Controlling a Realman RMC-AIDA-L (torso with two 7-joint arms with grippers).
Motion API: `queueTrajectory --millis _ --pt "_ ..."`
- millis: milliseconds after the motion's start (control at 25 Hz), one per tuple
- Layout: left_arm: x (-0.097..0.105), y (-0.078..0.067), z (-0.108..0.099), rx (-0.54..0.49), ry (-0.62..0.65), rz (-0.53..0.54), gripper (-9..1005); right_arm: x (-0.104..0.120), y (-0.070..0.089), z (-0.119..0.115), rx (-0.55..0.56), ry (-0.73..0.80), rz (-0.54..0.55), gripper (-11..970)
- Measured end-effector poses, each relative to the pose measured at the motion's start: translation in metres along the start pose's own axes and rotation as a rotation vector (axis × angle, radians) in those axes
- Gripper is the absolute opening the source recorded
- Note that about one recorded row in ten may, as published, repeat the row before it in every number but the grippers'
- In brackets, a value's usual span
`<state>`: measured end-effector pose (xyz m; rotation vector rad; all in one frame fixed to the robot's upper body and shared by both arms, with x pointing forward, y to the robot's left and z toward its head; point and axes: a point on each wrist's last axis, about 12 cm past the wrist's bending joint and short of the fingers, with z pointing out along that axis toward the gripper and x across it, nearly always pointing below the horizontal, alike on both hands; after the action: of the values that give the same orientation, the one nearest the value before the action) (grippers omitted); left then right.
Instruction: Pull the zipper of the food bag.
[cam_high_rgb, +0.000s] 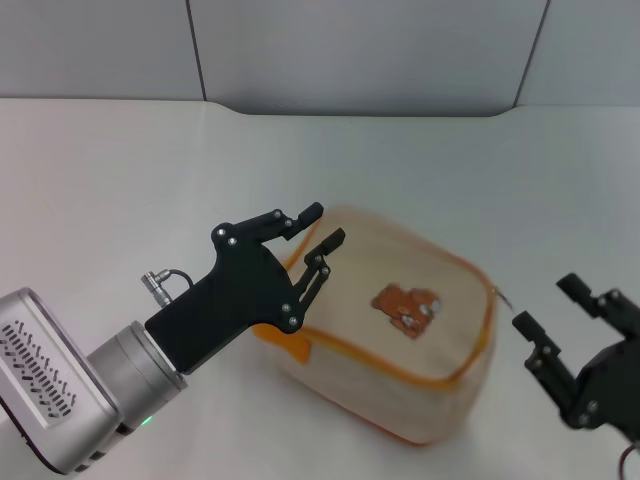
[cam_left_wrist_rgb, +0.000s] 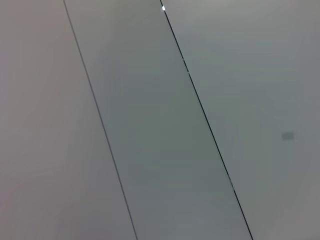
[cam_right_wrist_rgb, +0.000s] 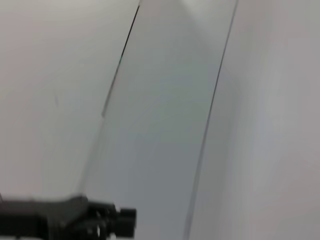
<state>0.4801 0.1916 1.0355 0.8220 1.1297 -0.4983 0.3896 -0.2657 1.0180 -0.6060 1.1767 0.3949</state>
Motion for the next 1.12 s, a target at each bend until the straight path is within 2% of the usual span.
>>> queueTrajectory --millis 40,120,160,200,240,280,360,400,440,480,560,600,760,880,1120 --pt "0.000 0.000 0.000 0.000 0.000 0.000 145 0.000 0.000 0.000 0.000 0.000 0.000 293" --pt "0.000 0.000 0.000 0.007 -0.004 -0.037 182 -0.001 -0.018 0.001 -0.061 0.002 0.094 333" --pt "-0.001 0.001 -0.001 0.015 -0.006 -0.057 200 -0.003 -0.024 0.002 -0.093 0.004 0.138 380" --pt "-0.001 0.002 -0.002 0.034 -0.010 -0.077 218 -0.007 -0.037 0.004 -0.172 0.015 0.219 427" --pt "-0.002 0.004 -0.004 0.064 -0.014 -0.107 236 -0.007 -0.037 0.004 -0.172 0.015 0.219 475" --pt "-0.003 0.006 -0.005 0.100 -0.017 -0.125 255 -0.010 -0.044 0.004 -0.219 0.024 0.248 522" --pt "-0.004 0.011 -0.009 0.187 -0.013 -0.174 313 -0.016 -0.056 0.007 -0.305 0.048 0.296 600" --pt "-0.006 0.017 -0.013 0.283 0.006 -0.210 353 -0.019 -0.063 0.008 -0.367 0.070 0.327 631" --pt "-0.006 0.019 -0.014 0.321 0.017 -0.227 393 -0.023 -0.069 0.010 -0.429 0.098 0.351 663" --pt "-0.008 0.022 -0.018 0.406 0.044 -0.259 433 -0.026 -0.075 0.013 -0.491 0.124 0.369 694" --pt "-0.012 0.028 -0.025 0.557 0.115 -0.313 514 -0.029 -0.081 0.019 -0.583 0.168 0.402 756" --pt "-0.013 0.031 -0.026 0.586 0.137 -0.334 555 -0.030 -0.085 0.023 -0.626 0.191 0.415 774" --pt "-0.017 0.038 -0.034 0.611 0.172 -0.375 718 -0.032 -0.091 0.036 -0.724 0.250 0.431 845" --pt "-0.020 0.039 -0.040 0.613 0.157 -0.382 832 -0.033 -0.092 0.041 -0.746 0.271 0.427 845" --pt "-0.021 0.039 -0.045 0.598 0.151 -0.390 832 -0.034 -0.093 0.046 -0.759 0.268 0.420 845"
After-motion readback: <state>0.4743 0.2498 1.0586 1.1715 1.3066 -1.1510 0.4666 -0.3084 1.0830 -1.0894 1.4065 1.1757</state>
